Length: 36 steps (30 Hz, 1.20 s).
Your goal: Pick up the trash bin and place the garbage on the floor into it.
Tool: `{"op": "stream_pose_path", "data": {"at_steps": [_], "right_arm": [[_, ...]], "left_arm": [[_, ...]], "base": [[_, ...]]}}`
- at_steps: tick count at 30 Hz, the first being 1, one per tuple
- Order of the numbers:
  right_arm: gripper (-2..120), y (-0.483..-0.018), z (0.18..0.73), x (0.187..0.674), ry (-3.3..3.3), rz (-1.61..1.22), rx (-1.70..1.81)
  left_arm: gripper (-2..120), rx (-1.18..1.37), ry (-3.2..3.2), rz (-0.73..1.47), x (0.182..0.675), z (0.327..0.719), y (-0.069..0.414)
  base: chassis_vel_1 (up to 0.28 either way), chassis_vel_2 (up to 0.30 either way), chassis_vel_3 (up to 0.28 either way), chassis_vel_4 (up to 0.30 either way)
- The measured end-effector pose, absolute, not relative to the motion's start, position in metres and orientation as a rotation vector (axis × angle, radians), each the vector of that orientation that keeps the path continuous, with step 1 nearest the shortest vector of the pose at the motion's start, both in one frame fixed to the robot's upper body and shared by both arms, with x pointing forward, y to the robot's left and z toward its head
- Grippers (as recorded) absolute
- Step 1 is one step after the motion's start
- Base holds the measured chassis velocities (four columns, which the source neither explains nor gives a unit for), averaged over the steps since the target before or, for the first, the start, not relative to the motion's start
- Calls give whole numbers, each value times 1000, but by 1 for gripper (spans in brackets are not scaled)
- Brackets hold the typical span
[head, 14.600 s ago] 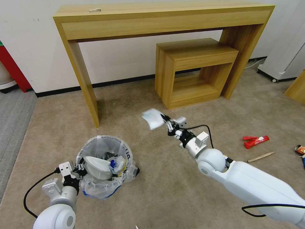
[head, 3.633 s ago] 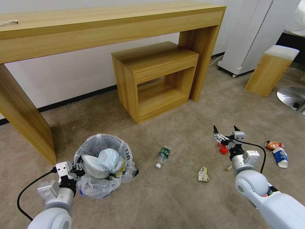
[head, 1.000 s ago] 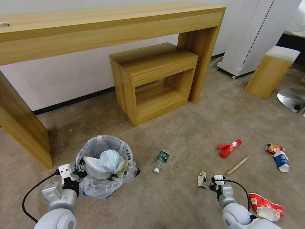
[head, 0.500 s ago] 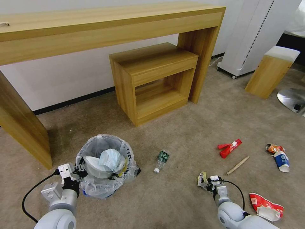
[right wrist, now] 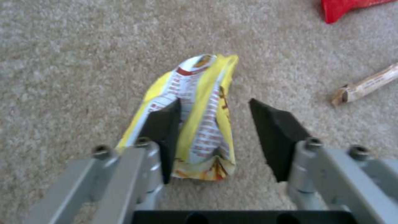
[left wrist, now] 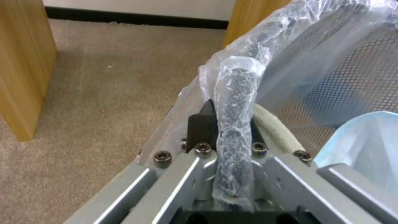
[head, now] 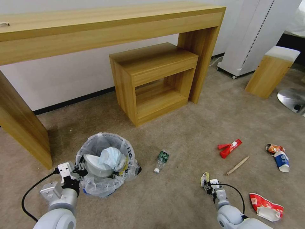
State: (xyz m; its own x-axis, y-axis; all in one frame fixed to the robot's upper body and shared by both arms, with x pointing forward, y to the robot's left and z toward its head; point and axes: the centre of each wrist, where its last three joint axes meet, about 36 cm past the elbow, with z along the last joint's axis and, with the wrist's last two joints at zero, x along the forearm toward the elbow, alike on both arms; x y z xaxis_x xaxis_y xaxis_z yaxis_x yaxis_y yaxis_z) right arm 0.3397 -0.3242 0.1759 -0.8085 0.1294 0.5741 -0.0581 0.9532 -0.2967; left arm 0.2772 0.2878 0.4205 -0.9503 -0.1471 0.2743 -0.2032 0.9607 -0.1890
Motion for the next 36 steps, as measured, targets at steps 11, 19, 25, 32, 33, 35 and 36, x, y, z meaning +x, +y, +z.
{"op": "stream_pose_path", "data": {"at_steps": [11,19,25,32,33,35,36], "right_arm": [[6,-328,179,342,-2504,426,-46],[0,-328,189,345,-2557,394,-14],[0,-326,246,371,-2795,244,152],[0,-306,351,403,-3048,93,541],[0,-298,371,406,-3079,50,635],[0,-289,396,409,-3104,-16,764],[0,-282,414,412,-3108,-62,888]], "left_arm": [[1,255,-2860,319,277,422,287],[1,259,-2858,314,278,421,290],[1,267,-2842,305,280,415,294],[1,262,-2823,307,280,416,292],[1,259,-2822,308,280,417,292],[1,254,-2821,309,279,418,290],[1,249,-2820,310,279,418,289]], "base": [[0,0,0,0],[0,0,0,0],[0,0,0,0],[0,0,0,0],[0,0,0,0],[0,0,0,0],[0,0,0,0]]}}
